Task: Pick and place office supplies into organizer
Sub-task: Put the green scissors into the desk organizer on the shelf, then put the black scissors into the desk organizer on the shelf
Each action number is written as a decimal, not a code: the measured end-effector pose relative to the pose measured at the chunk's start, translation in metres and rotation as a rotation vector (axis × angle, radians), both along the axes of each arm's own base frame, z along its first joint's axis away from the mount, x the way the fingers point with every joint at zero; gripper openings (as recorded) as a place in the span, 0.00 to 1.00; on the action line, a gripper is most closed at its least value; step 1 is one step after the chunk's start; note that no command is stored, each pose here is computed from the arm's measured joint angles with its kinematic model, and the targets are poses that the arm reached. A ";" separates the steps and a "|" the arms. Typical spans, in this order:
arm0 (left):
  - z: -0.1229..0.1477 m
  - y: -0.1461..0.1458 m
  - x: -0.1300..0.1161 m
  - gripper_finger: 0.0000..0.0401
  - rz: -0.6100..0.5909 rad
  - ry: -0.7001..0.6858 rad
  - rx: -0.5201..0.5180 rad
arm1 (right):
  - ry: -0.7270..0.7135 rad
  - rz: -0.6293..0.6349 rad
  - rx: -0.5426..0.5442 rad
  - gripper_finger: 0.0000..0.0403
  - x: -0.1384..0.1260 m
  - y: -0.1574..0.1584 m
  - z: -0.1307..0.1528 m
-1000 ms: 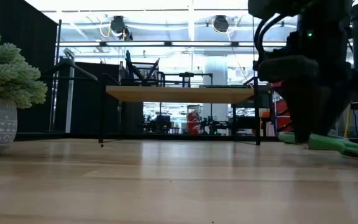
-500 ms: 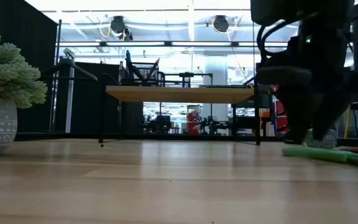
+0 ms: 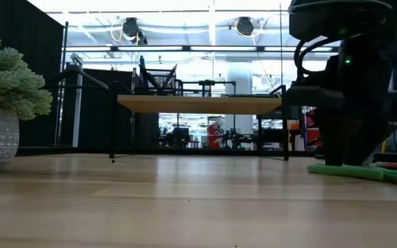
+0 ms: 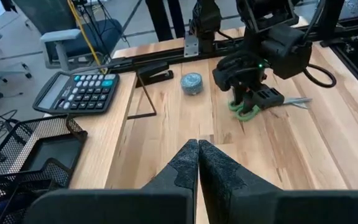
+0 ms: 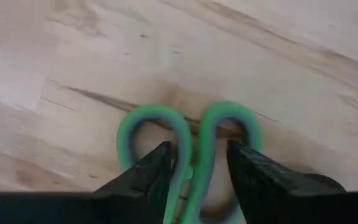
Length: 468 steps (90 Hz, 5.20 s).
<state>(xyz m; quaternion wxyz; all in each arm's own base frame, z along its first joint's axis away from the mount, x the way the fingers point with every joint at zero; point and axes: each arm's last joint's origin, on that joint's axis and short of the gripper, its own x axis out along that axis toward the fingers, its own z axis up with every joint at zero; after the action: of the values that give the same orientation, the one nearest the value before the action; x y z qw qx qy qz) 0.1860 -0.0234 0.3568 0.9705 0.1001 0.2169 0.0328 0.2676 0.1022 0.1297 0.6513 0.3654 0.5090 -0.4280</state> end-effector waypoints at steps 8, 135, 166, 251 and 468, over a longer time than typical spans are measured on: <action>0.000 0.000 0.000 0.00 0.000 -0.001 0.000 | 0.007 0.027 -0.005 0.30 0.000 0.000 0.000; 0.021 0.006 -0.017 0.00 0.078 -0.131 0.017 | -0.363 0.370 -0.504 0.11 0.105 -0.058 0.119; 0.026 0.018 -0.033 0.00 0.155 -0.153 0.023 | -0.702 0.501 -0.834 0.11 0.143 -0.125 0.170; 0.024 0.025 -0.038 0.00 0.198 -0.125 0.022 | -1.078 0.336 -1.467 0.11 0.140 -0.286 0.246; 0.023 0.025 -0.039 0.00 0.197 -0.114 0.022 | -0.521 0.818 -1.000 0.60 0.135 -0.242 0.262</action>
<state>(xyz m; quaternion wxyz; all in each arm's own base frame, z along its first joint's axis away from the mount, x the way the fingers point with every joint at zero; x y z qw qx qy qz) 0.1470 0.0017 0.3797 0.9722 0.0871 0.1698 0.1360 0.4023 -0.1395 0.3914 0.9512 -0.1086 0.1750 -0.2297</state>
